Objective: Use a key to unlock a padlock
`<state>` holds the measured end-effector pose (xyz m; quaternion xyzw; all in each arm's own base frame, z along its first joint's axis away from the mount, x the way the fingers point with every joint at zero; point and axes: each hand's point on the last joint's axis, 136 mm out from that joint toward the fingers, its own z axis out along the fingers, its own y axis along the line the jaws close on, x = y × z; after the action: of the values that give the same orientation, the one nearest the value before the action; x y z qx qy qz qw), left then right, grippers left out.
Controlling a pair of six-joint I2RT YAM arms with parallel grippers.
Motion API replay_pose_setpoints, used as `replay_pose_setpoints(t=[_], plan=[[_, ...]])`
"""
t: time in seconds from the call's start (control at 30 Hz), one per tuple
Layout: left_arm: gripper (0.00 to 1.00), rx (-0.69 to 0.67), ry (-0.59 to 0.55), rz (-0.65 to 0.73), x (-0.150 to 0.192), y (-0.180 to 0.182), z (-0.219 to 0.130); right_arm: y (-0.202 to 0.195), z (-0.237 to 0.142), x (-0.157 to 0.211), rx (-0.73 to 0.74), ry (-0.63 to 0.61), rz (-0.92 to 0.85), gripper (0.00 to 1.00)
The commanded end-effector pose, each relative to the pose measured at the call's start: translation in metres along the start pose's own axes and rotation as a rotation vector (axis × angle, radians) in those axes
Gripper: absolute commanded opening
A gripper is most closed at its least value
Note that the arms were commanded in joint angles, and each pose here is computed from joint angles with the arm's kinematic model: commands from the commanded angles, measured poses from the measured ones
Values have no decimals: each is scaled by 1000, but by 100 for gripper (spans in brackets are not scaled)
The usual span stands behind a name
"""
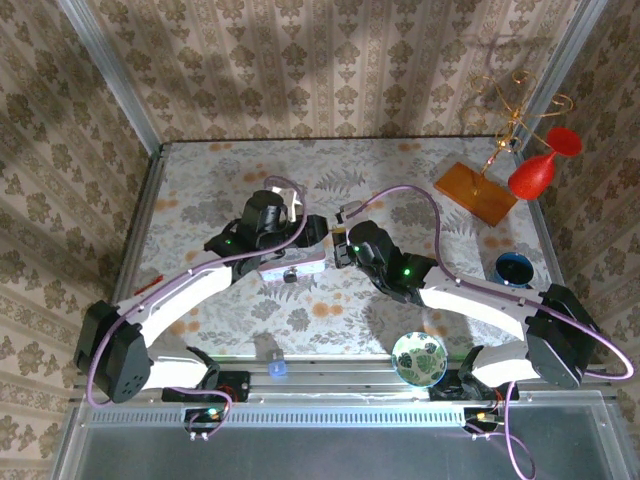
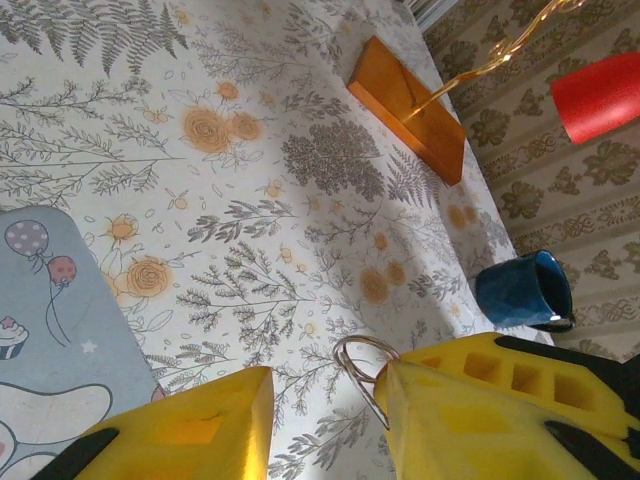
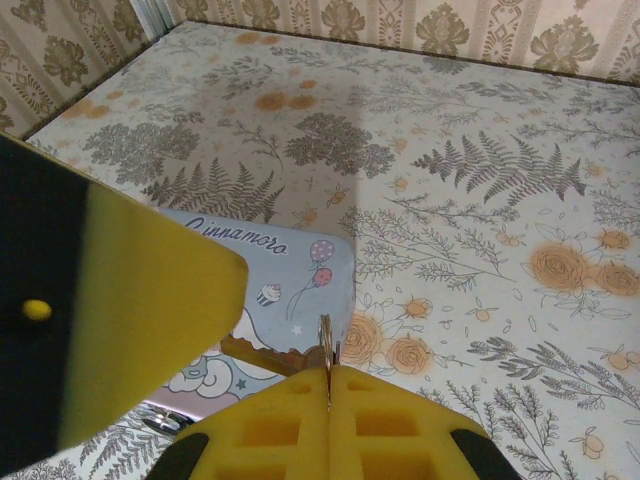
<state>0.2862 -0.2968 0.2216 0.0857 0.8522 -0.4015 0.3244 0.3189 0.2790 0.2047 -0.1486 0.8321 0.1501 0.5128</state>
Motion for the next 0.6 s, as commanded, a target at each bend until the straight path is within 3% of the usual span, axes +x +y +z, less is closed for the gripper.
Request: replay_pose_setpoints(t=[0.0, 0.57], plan=[[35, 43, -14, 35, -10, -16, 1, 3, 0, -15, 13, -31, 14, 0], [32, 55, 17, 26, -3, -16, 7, 1, 2, -13, 30, -25, 10, 0]])
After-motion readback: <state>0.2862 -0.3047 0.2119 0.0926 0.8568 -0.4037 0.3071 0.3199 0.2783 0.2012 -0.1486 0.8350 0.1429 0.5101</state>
